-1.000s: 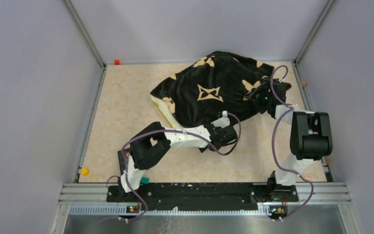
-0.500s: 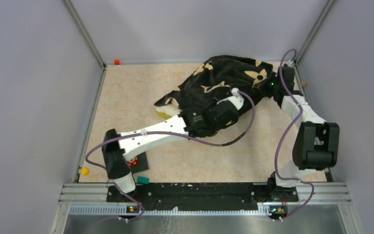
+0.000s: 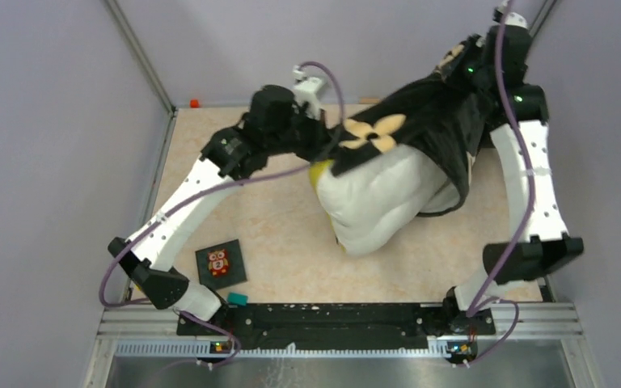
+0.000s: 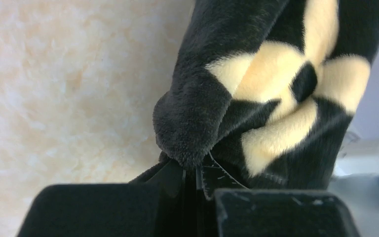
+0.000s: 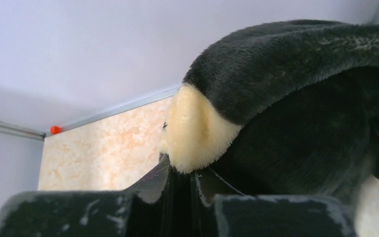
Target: Put the pillow into the pillowcase
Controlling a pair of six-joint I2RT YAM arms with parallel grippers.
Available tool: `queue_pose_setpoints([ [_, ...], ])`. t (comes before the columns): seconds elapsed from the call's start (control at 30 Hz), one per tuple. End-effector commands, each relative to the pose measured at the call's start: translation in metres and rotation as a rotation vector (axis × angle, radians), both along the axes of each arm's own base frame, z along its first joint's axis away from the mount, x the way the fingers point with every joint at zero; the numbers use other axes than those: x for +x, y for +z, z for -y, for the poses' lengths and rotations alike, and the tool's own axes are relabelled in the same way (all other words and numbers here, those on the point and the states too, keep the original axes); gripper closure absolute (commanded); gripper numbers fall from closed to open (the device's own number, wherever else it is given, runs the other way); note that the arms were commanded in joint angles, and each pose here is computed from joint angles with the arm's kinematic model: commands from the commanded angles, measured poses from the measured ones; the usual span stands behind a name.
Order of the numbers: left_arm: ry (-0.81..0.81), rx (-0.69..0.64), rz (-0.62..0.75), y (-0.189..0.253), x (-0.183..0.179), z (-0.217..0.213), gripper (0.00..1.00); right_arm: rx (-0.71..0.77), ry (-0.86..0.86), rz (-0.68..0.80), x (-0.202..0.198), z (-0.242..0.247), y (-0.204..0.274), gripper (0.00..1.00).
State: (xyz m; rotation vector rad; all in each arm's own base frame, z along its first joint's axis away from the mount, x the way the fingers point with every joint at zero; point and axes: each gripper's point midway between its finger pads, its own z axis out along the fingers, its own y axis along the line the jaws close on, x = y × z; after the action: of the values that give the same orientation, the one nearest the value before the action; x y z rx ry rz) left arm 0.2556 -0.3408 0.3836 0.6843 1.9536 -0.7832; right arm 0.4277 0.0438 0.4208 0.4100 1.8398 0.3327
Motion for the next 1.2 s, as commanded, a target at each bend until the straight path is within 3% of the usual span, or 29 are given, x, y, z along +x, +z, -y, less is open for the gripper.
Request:
queue_pose_setpoints([
  [0.0,0.061,-0.311,-0.434,-0.049,0.061,-0.055,1.00,-0.137,0.130,-0.193,0.056,-0.059,-0.071,0.80],
  [0.1,0.110,-0.403,-0.649,-0.135,0.097,-0.089,1.00,-0.168,0.209,-0.289,0.087,-0.097,-0.118,0.52],
  [0.13,0.150,-0.395,-0.693,-0.160,0.108,-0.101,0.95,-0.177,0.221,-0.292,0.092,-0.106,-0.123,0.45],
  [0.2,0.198,-0.380,-0.763,-0.191,0.124,-0.118,0.61,-0.199,0.255,-0.265,0.094,-0.125,-0.117,0.35],
  [0.27,0.266,-0.353,-0.695,-0.194,0.144,-0.134,0.32,-0.229,0.278,-0.222,0.090,-0.138,-0.104,0.30],
  [0.3,0.303,-0.337,-0.643,-0.189,0.154,-0.142,0.10,-0.245,0.294,-0.202,0.087,-0.142,-0.098,0.29],
  [0.33,0.341,-0.318,-0.618,-0.184,0.161,-0.151,0.02,-0.266,0.303,-0.194,0.083,-0.145,-0.096,0.28],
  [0.53,0.582,-0.236,-0.516,-0.164,0.177,-0.205,0.01,-0.416,0.482,-0.138,0.053,-0.176,-0.121,0.27],
  [0.73,0.657,-0.158,-0.498,-0.175,0.130,-0.224,0.01,-0.548,0.676,-0.189,0.014,-0.202,-0.192,0.23],
  [1.0,0.609,-0.042,-0.575,-0.228,0.034,-0.178,0.01,-0.676,0.748,-0.239,0.007,-0.235,-0.247,0.23],
  [1.17,0.568,-0.088,-0.641,-0.263,0.013,-0.143,0.01,-0.712,0.775,-0.267,0.010,-0.251,-0.272,0.23],
])
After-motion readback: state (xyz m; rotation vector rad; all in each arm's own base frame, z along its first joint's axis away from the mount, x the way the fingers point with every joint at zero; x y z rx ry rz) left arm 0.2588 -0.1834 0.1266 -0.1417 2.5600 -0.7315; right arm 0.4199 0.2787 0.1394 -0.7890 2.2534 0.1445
